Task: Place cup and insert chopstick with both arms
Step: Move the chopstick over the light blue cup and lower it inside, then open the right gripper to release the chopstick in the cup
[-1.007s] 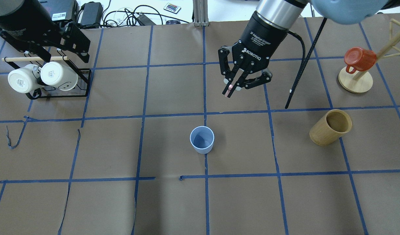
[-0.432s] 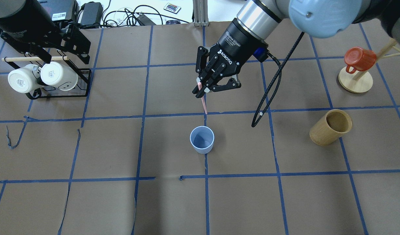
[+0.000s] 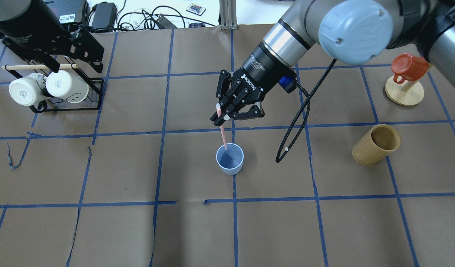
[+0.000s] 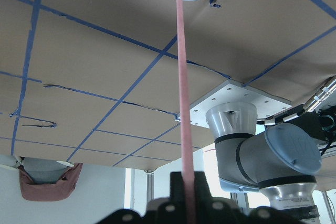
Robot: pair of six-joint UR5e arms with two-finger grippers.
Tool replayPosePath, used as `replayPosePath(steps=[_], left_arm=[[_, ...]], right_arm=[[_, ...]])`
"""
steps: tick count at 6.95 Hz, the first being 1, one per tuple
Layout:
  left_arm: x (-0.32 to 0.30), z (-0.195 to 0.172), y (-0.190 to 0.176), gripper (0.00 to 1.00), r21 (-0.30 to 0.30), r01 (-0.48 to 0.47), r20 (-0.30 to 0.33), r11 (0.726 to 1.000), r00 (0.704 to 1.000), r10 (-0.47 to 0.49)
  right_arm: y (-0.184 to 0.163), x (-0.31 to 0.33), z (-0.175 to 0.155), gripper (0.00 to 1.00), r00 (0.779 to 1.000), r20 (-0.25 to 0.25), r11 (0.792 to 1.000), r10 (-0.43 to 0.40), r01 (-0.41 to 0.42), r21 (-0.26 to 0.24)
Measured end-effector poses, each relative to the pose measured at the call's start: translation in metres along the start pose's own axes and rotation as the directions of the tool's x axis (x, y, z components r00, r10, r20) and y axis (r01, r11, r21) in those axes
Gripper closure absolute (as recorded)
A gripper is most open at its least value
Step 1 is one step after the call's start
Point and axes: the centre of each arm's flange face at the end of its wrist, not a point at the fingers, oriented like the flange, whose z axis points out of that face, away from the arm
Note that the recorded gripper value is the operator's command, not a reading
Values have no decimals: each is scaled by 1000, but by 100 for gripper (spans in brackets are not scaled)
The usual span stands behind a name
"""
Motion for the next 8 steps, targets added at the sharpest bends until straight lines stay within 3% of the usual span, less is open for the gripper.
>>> replayPosePath(steps=[2,8], left_arm=[[0,1,0,0,-1,2,-1,1000,1000,-2],[0,-1,-2,0,2,6,-3,1000,1000,-6]], right_arm=[[-4,1,4,100,999,-4,999,54,-54,-5],[-21,-7,10,100,997,-13,997,80,-80,-12]])
